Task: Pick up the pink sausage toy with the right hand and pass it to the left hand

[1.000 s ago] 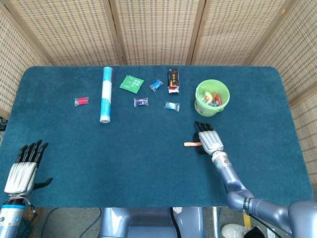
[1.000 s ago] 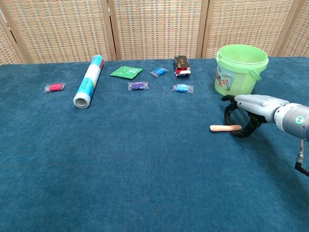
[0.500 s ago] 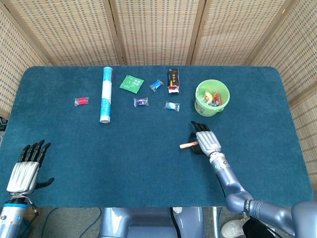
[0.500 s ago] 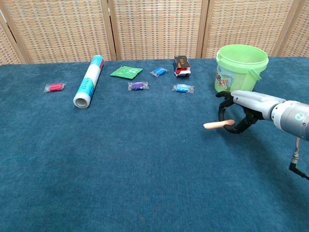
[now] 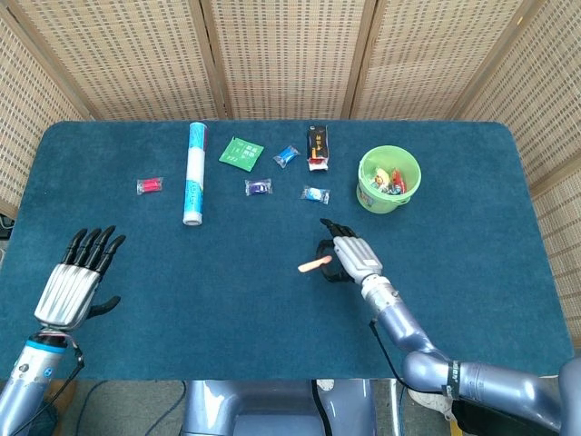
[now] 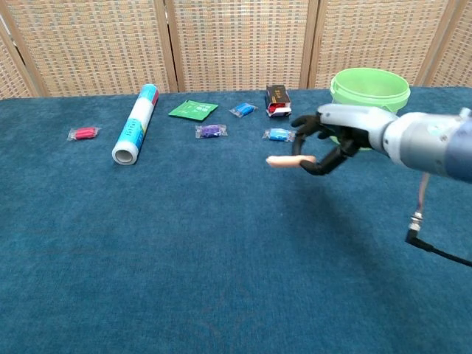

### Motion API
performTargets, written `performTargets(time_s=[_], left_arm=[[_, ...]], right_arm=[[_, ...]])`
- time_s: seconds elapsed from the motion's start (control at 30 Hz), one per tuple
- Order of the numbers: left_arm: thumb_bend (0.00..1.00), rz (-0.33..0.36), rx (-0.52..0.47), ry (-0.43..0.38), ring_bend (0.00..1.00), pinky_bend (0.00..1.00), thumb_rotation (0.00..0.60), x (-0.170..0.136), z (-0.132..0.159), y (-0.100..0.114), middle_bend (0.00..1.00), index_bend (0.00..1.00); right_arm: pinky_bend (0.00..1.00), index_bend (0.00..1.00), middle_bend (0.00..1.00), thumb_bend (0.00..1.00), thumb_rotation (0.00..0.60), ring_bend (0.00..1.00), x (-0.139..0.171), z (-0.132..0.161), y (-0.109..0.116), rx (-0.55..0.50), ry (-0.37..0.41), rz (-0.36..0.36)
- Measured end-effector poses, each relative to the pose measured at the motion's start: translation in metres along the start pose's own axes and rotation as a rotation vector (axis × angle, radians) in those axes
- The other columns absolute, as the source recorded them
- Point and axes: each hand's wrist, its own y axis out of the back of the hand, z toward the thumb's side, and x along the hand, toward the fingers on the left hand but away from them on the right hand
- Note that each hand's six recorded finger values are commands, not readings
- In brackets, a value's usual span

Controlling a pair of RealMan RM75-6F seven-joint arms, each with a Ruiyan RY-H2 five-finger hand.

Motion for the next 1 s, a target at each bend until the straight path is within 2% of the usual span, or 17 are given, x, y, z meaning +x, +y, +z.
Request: performTargets(time_s=[0.17,0.27,0.43,0.53,0.73,1.0], left_arm=[[0.0,0.029,0.038,-0.1,0.0,0.0,0.6,0.03,0.025,0.018,0.0,0.0],[0.0,0.047,0.057,-0.177,0.0,0.0,0.6,0.049,0.043,0.025,0.0,0.04],[0.0,0.076,0.083,-0.287,0.0,0.0,0.6,0.075,0.073,0.029,0.0,0.18],[0.04,0.098,0.072,-0.337,0.0,0.0,0.6,0.086,0.09,0.026,0.0,0.26],[0.13,0.141,0.036,-0.4,0.0,0.0,0.6,0.102,0.121,0.014,0.0,0.36],[0.19,0.173,0.012,-0.425,0.0,0.0,0.6,0.116,0.148,-0.003,0.0,0.4]], right_arm=[[0.0,0.68,0.09,0.66,0.6,0.0,-0.01,0.039,0.005,-0.072,-0.01,0.026],[0.0,0.69,0.1,0.67,0.6,0.0,-0.017,0.061,0.005,-0.118,-0.028,0.04],[0.0,0.7,0.1,0.67,0.6,0.0,-0.028,0.096,-0.002,-0.185,-0.061,0.059],[0.0,0.7,0.1,0.67,0.6,0.0,-0.032,0.11,-0.008,-0.201,-0.069,0.058],[0.0,0.7,0.1,0.67,0.6,0.0,-0.034,0.111,-0.009,-0.217,-0.09,0.043],[0.0,0.7,0.11,0.68,0.6,0.0,-0.033,0.104,-0.007,-0.231,-0.108,0.035]])
